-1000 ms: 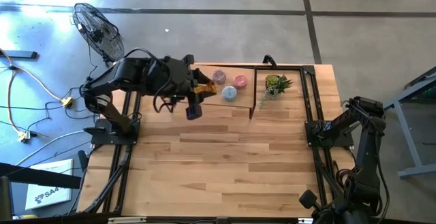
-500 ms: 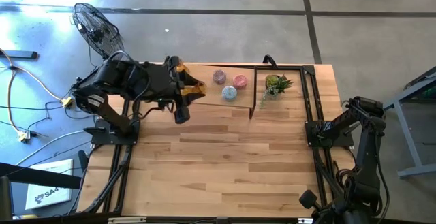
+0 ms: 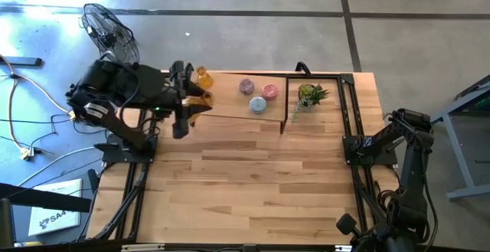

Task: Pick & Place candle stick holders
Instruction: Put the yellow glass candle holder on the shelf

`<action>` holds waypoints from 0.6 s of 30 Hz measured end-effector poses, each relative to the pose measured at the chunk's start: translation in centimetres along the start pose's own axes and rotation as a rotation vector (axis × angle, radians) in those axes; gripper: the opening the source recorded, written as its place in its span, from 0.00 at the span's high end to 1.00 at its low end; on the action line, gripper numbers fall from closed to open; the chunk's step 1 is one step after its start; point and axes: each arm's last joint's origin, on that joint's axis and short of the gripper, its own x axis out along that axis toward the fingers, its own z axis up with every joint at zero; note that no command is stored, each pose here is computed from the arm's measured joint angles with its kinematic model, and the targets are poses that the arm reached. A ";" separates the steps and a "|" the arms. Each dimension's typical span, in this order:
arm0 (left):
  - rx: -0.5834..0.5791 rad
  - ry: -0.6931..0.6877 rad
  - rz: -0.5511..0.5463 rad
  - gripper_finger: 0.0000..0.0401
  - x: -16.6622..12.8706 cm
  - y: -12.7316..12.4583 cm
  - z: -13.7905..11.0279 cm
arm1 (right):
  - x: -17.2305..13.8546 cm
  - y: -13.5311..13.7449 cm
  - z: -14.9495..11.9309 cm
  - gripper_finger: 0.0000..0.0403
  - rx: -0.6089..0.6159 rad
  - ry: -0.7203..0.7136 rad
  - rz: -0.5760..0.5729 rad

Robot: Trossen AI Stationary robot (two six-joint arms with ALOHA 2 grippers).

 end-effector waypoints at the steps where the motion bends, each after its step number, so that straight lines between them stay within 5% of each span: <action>1: 0.005 -0.003 0.007 0.67 -0.3 0.0 0.1 | 0.0 0.0 0.0 0.99 0.000 0.000 0.000; 8: 0.022 0.009 0.007 0.67 -2.4 -0.3 1.4 | 0.0 0.0 0.0 0.99 0.000 0.000 0.000; 18: 0.019 0.126 -0.008 0.67 -1.2 -0.5 5.5 | 0.0 0.0 0.0 0.99 0.000 0.000 0.000</action>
